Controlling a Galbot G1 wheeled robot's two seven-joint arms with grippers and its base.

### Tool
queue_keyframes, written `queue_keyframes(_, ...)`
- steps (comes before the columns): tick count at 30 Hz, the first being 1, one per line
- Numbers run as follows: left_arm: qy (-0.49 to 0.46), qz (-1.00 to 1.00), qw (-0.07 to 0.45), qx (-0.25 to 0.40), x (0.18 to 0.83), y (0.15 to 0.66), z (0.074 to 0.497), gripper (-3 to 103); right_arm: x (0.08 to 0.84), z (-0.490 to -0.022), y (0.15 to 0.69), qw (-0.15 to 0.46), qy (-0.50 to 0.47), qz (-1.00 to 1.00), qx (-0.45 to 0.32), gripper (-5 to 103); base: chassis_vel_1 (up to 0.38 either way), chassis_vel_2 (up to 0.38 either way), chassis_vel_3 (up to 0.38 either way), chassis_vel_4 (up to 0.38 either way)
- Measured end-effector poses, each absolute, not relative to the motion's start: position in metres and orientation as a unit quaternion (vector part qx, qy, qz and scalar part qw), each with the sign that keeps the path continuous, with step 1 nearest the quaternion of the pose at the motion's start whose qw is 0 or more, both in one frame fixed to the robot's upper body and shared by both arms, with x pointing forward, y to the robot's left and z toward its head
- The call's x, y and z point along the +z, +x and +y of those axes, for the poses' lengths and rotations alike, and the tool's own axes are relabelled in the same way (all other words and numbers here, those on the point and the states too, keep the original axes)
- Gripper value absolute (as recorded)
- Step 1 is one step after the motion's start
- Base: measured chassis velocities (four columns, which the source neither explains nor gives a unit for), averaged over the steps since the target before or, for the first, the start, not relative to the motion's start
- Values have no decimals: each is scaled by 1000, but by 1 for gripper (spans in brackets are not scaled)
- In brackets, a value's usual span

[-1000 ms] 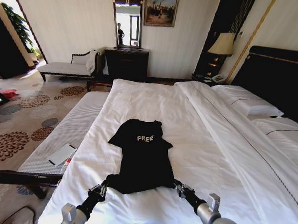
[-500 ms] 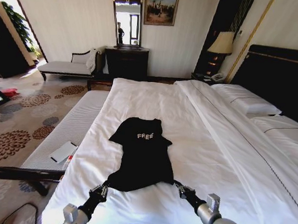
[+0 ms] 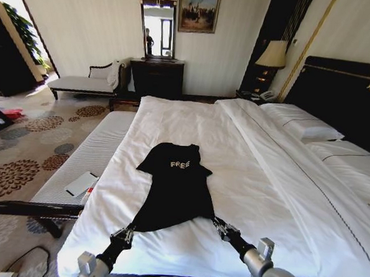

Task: Fold the clothes on the bed.

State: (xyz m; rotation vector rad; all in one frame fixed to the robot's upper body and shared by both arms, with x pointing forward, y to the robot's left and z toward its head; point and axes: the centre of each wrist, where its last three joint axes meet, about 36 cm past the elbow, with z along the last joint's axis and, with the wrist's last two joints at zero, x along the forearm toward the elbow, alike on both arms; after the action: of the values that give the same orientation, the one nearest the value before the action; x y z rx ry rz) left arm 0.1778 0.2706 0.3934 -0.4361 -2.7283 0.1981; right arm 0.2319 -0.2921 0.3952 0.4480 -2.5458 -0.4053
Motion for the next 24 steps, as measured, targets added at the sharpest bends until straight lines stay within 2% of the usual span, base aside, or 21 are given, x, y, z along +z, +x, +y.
queue_keyframes(3,-152,-969,182,72,396,178,271,2,388,-291,230,271,171,-936,-149,51,0,0,0,0)
queue_keyframes(4,-152,-969,182,72,396,178,271,2,388,-291,230,271,171,-936,-149,51,0,0,0,0)
queue_keyframes(8,-149,-969,181,74,397,179,271,2,384,-290,226,276,178,-933,-145,73,0,0,0,0)
queue_keyframes(10,-148,-969,181,74,397,179,271,2,384,-290,227,275,179,-933,-145,73,0,0,0,0)
queue_keyframes(13,-148,-969,182,78,398,179,269,2,384,-287,232,275,173,-934,-147,90,0,0,0,0)
queue_keyframes(14,-148,-969,182,78,398,179,269,2,384,-287,232,275,173,-934,-147,90,0,0,0,0)
queue_keyframes(16,-148,-969,183,80,399,178,268,2,380,-289,234,280,168,-934,-145,98,0,0,0,0)
queue_keyframes(24,-150,-969,182,80,402,179,266,2,371,-293,244,287,162,-933,-145,100,0,0,0,0)
